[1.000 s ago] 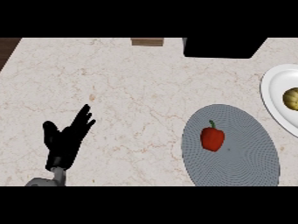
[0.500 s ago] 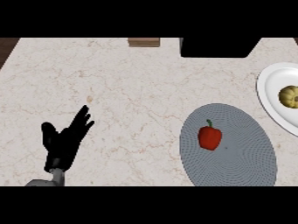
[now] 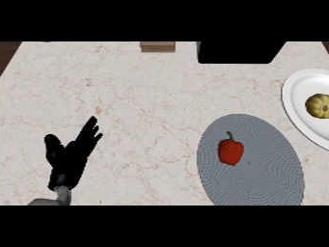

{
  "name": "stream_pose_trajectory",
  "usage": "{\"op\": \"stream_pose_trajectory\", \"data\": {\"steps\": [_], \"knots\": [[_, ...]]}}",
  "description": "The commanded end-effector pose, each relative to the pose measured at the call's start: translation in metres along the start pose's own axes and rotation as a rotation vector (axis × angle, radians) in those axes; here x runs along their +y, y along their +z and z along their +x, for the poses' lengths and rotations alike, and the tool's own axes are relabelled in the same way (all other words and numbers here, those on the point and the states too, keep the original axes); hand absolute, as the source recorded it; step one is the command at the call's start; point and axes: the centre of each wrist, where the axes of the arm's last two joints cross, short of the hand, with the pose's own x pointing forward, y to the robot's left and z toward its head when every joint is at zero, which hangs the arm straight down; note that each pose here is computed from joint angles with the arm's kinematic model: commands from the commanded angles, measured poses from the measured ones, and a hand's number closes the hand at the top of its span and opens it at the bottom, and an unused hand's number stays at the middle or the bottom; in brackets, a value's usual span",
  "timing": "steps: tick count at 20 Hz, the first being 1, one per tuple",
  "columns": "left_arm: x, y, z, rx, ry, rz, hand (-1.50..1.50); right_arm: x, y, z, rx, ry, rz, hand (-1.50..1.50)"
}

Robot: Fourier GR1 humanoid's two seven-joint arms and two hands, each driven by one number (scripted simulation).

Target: Pick the squash from the placemat and place it in the plate

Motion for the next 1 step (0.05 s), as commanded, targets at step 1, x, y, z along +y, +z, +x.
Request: {"op": "stream_pose_trajectory", "data": {"steps": [1], "knots": [[0.016,0.001,-0.0093,0.013,-0.017,0.011,0.0,-0.009,0.0187,-0.0063,-0.115,-0.114,0.078,-1.5]]}}
